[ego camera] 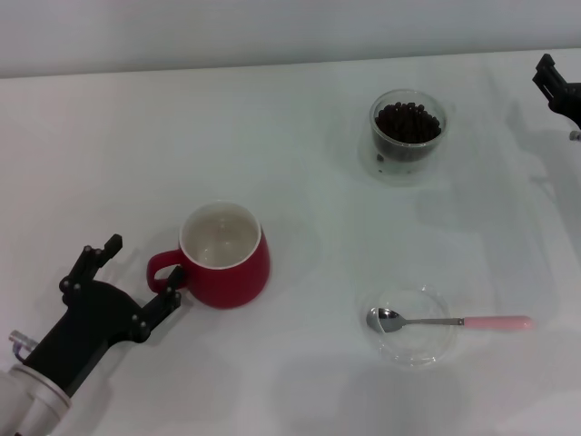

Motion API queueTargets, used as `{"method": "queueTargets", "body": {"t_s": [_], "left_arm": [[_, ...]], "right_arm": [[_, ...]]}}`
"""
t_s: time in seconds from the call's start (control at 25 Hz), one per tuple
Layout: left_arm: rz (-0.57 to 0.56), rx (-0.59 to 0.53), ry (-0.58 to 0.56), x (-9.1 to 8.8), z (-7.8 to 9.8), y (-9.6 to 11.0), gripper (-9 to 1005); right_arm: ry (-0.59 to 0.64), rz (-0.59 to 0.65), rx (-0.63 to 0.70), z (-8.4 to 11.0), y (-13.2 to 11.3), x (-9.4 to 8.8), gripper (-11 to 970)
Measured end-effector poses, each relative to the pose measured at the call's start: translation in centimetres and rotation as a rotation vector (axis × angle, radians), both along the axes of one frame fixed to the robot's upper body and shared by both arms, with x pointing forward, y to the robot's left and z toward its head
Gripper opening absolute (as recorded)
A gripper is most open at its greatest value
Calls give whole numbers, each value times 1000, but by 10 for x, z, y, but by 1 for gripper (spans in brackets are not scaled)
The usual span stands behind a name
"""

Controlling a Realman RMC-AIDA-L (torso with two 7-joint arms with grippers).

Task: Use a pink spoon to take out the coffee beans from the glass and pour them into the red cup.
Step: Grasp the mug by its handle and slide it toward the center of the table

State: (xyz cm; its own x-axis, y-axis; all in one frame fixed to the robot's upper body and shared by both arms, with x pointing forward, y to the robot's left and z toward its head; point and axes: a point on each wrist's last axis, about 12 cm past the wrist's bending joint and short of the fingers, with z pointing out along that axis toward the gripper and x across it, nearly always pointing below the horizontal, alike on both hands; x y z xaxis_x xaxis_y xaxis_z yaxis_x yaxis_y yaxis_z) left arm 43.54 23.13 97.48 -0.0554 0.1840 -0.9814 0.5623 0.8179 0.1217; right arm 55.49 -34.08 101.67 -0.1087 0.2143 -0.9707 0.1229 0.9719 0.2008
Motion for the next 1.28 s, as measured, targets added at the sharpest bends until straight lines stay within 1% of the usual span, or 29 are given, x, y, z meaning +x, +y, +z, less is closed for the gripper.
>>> {"method": "queueTargets", "body": {"t_s": [0.16, 0.52, 0.6, 0.84, 0.96, 1.12, 1.28], "left_arm": [[-8, -7, 3, -3, 0, -3, 892], [14, -12, 23, -13, -4, 2, 891], [18, -25, 22, -16, -4, 3, 891], [37, -108, 25, -23, 0, 8, 892], [53, -148, 30, -25, 1, 13, 891], [113, -180, 25, -28, 2, 24, 891], [140, -193, 9, -32, 3, 29, 892]], "right_arm": [[0, 2, -1, 0, 0, 0, 870], [0, 8, -3, 0, 0, 0, 870], [0, 8, -4, 0, 0, 0, 870], [1, -2, 16, -1, -3, -2, 871], [-10, -25, 72, -2, -10, -9, 871], [-62, -50, 133, -4, -19, -26, 871], [-68, -61, 208, -10, -26, -44, 871]]}}
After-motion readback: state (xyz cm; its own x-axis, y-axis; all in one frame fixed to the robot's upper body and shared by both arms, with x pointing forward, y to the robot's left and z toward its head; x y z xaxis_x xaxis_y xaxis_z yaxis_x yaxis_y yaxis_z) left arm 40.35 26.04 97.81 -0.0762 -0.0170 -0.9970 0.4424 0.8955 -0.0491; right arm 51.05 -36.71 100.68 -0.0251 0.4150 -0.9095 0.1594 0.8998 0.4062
